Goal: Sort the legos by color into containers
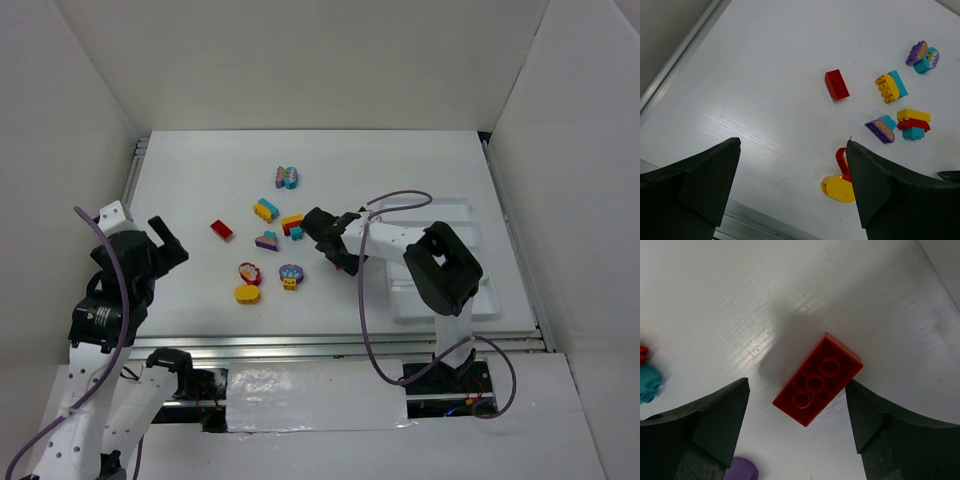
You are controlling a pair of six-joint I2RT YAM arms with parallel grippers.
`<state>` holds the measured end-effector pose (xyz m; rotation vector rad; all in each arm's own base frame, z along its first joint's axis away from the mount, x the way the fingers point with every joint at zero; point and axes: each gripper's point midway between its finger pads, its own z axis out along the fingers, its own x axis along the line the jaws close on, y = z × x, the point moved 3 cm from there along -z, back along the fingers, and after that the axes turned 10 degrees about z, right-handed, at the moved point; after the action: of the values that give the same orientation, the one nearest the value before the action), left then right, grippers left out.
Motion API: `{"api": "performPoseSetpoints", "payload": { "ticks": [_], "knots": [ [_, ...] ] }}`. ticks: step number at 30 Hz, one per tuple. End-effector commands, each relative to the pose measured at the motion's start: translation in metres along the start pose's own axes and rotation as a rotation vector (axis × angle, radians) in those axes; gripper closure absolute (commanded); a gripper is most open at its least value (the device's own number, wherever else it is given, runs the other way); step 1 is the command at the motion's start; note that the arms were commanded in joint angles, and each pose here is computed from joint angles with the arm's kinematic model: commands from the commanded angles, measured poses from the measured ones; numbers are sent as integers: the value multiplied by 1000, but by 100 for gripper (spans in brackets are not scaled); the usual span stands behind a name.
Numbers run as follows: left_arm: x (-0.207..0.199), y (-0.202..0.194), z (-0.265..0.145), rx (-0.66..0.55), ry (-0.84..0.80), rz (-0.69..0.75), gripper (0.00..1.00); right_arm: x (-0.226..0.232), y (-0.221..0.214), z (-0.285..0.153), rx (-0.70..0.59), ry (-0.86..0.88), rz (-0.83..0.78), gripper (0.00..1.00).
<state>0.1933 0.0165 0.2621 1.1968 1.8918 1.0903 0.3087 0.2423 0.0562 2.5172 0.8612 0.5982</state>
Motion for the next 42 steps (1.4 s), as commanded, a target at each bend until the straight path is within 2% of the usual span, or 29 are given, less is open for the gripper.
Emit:
{"api": "performPoseSetpoints", "payload": {
  "ticks": [1, 5, 6, 8, 9, 10, 11, 15, 18, 22, 26, 34, 39, 40, 41, 42],
  "knots": [
    [-5, 10, 0, -40, -27, 2, 1, 0, -2, 10, -5, 2, 41, 17],
    [-6, 11, -1, -44, -34, 2, 1, -5, -1, 18, 3, -10, 26, 31],
    [-6, 10, -1, -42, -33, 3, 1, -6, 0, 20, 8, -14, 26, 43],
    [-5, 11, -1, -45, -32, 1, 0, -5, 0, 20, 13, 4, 11, 58],
    [-5, 11, -1, -42, -31, 3, 1, -3, 0, 18, 13, 17, 6, 84],
    [-6, 11, 0, -42, -31, 3, 1, 4, 3, 13, 15, 42, 10, 95],
    [-6, 11, 0, -42, -31, 3, 1, 7, 4, 9, 17, 55, -8, 100],
    [-5, 12, -1, -47, -26, 0, 1, 35, 33, -22, -36, 147, -49, 100],
    [-4, 11, -1, -43, -24, 0, 1, 47, 79, -38, -81, 192, 2, 100],
    [-5, 12, -1, -45, -27, 0, 0, 31, 143, -22, -152, 129, 147, 100],
    [-6, 11, 0, -43, -38, 8, 1, 3, 181, 12, -179, 7, 265, 100],
    [-12, 10, 1, -40, -75, 23, 1, -21, 224, 51, -179, -46, 376, 99],
    [-14, 11, 0, -42, -89, 30, 0, -26, 230, 65, -169, -72, 365, 88],
    [-14, 11, 0, -43, -90, 29, 1, -26, 230, 65, -166, -65, 357, 78],
    [-14, 11, 1, -41, -91, 32, 0, -23, 231, 65, -172, -51, 358, 72],
    [-15, 11, 0, -40, -95, 34, 0, -24, 232, 65, -169, -50, 355, 49]
  ]
}}
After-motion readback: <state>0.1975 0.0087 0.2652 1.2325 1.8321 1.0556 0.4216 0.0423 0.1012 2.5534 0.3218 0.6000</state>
